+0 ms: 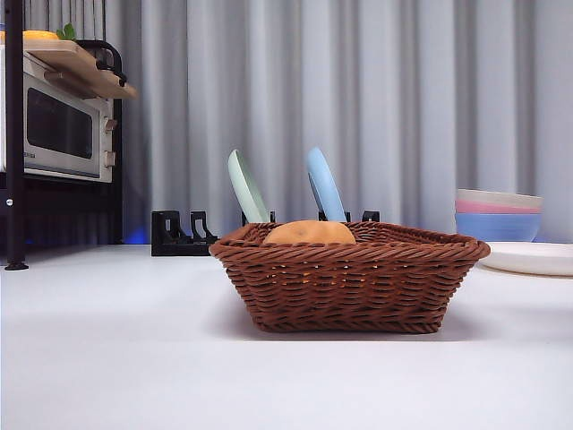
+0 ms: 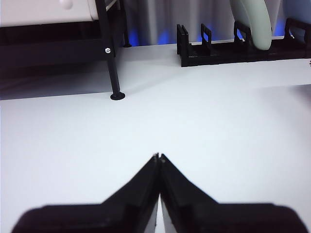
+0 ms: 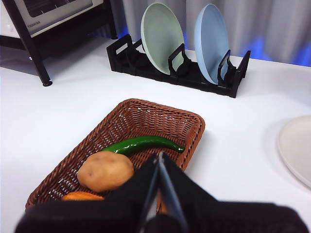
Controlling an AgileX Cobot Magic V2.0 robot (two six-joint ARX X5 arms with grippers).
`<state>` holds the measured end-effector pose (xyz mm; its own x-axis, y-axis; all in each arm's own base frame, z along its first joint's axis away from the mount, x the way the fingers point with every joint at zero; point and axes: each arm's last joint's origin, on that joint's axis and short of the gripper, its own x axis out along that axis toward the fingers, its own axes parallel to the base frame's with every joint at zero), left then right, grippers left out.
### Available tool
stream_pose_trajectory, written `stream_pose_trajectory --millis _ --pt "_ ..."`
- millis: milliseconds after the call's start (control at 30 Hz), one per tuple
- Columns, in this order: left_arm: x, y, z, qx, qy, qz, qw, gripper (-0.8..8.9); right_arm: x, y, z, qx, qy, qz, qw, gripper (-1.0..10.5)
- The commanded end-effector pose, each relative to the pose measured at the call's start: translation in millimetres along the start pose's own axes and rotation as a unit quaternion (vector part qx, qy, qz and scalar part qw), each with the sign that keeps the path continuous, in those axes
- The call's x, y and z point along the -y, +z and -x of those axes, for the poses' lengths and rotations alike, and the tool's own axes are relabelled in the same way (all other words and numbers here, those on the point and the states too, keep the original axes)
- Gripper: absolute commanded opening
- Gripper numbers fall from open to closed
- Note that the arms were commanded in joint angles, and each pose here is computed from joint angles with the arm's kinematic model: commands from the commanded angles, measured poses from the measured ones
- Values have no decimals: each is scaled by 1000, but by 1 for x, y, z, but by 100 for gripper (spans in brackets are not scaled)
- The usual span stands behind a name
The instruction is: Pick up the basket,pick up the corn from the table,pick up the potato from the table,pick up the cucumber from the table,put all items into the basket
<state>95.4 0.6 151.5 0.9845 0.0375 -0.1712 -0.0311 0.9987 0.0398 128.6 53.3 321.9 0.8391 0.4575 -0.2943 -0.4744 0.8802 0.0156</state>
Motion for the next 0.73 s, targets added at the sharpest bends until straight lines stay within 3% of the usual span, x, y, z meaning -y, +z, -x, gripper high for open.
stream_pose_trajectory --millis 33,267,367,500,667,733 --pt "0 -4 -1 -4 2 4 1000 -4 0 -2 -1 -1 -1 -3 1000 2" --pt "0 -4 -1 -4 2 3 1000 -3 0 -2 -1 -1 -1 -2 1000 2" --pt "0 -4 -1 -4 2 3 1000 -4 1 -3 -1 -3 -13 43 999 2" --pt "0 -4 -1 -3 2 3 1000 -3 5 -6 8 11 -44 60 997 2" --pt "0 -4 -1 -4 2 3 1000 -4 16 -24 17 39 -91 44 994 2" --pt "0 -4 -1 -4 2 3 1000 -4 18 -36 21 63 -91 43 993 2"
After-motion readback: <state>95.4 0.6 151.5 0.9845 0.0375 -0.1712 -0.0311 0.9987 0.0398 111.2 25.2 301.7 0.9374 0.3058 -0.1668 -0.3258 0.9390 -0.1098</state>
